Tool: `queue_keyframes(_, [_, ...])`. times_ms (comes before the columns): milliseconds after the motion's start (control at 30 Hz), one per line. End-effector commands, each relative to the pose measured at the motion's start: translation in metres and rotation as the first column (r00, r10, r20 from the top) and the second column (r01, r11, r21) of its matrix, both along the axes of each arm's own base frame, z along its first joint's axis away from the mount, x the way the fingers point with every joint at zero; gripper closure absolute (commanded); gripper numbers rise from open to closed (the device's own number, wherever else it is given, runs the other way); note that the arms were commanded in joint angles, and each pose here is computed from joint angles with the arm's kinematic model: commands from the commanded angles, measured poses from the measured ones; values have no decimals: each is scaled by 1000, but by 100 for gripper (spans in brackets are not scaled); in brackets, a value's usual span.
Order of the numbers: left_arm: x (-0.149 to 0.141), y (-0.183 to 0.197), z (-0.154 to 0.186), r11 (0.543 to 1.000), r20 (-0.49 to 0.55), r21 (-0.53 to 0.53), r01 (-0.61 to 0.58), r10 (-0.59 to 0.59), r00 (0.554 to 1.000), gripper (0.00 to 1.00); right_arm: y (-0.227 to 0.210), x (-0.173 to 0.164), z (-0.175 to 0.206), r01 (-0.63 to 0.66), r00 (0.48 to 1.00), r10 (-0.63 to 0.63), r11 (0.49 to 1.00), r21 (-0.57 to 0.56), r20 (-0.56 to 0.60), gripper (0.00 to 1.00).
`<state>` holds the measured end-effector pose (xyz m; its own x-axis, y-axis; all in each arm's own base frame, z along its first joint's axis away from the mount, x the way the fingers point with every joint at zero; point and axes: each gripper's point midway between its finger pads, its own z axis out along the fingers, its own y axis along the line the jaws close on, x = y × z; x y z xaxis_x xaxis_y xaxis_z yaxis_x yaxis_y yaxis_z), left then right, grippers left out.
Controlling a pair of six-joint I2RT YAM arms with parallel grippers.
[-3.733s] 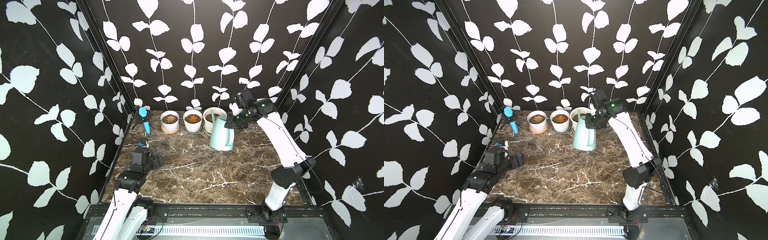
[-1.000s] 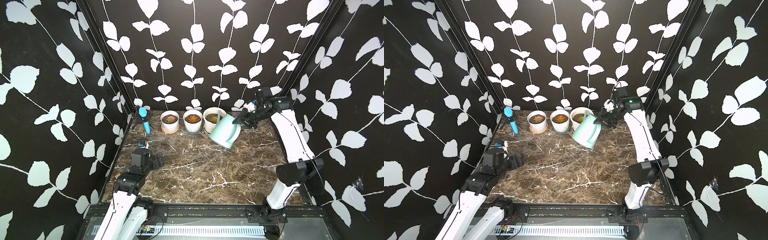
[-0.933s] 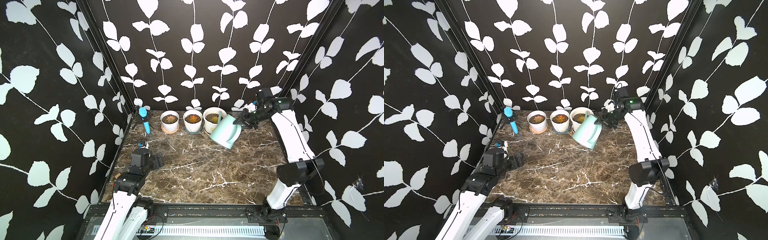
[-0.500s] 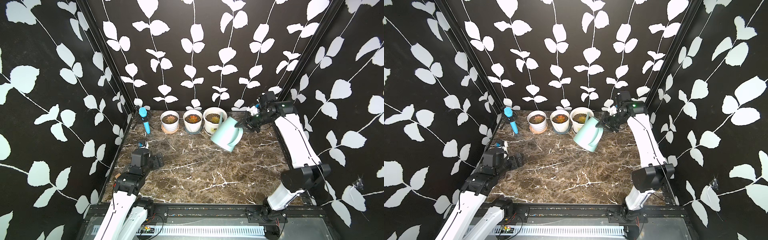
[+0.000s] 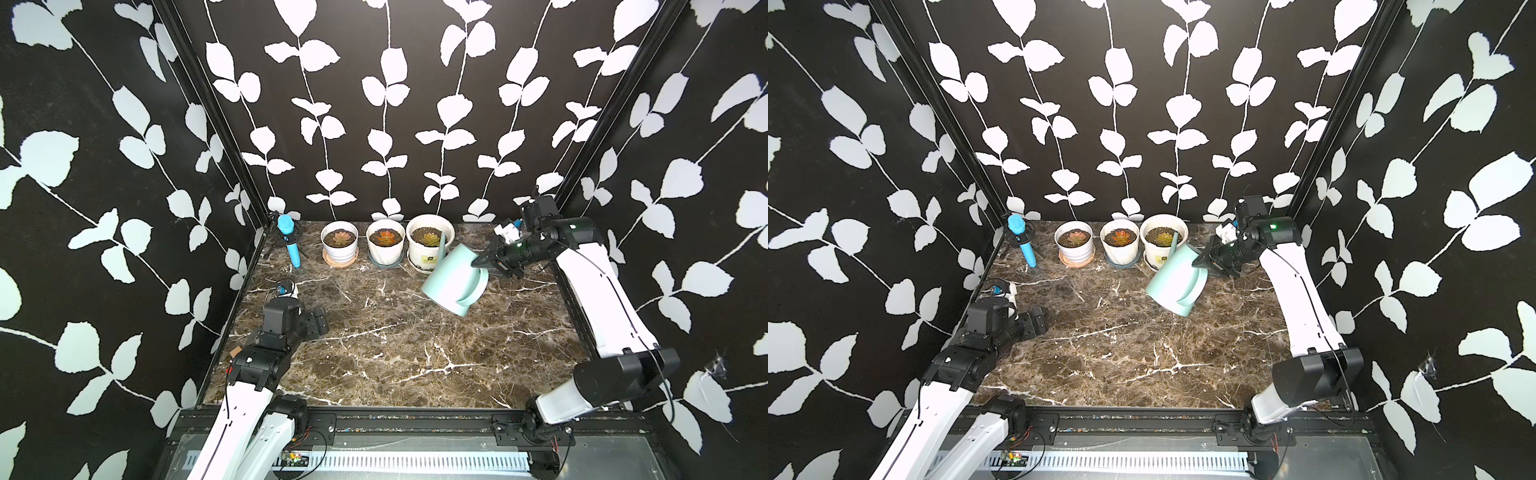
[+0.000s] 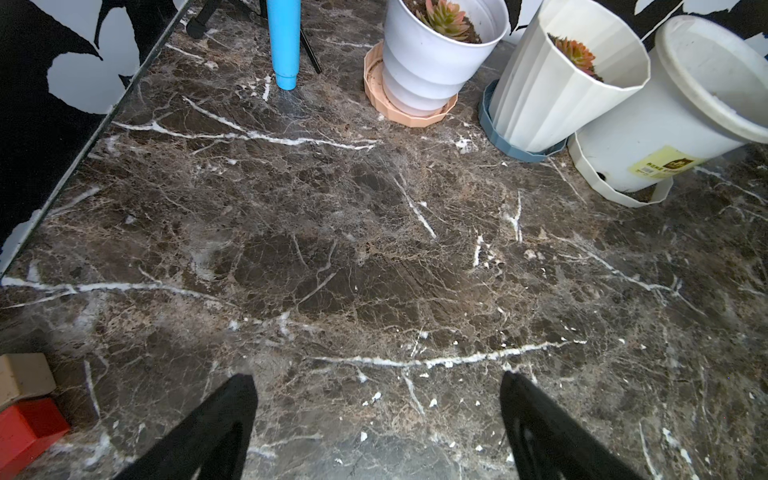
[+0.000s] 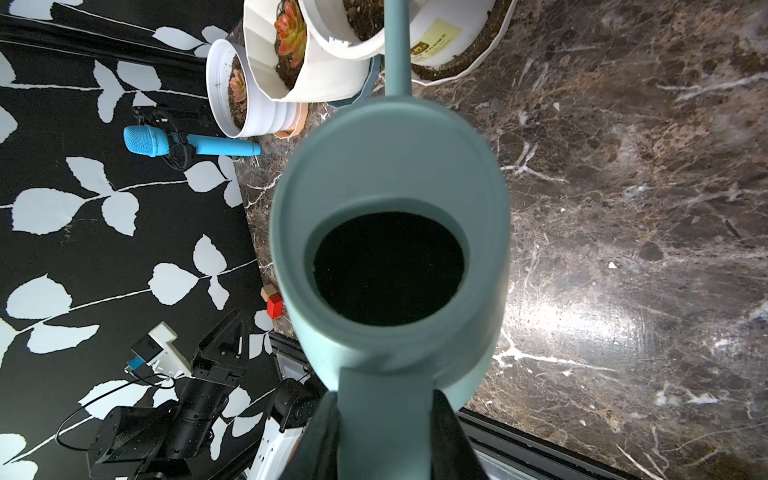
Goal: Water the succulent around the soil edge
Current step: Water the soil of the potted plant with water.
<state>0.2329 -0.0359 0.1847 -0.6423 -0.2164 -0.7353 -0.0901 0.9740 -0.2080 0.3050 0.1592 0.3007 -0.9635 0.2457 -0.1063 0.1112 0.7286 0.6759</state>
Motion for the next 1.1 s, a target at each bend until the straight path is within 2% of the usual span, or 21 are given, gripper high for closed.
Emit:
queue_keyframes(0, [1,-2,-2,1000,0,-7,7,-7,1000,7,15,-8,16,-60,995,56,997,48,81,100])
queue_keyframes(200, [0,-3,-2,1000,-2,-5,10,-10,1000,7,27,-20,10,-112,990,110,993,27,84,100])
queue_keyframes(700, [1,-4,-3,1000,-7,-6,14,-14,1000,7,38,-37,4,-157,984,155,987,21,86,100])
queue_keyframes(1067, [1,-5,-4,1000,-11,-6,16,-16,1000,7,43,-31,11,-156,982,151,987,30,113,100])
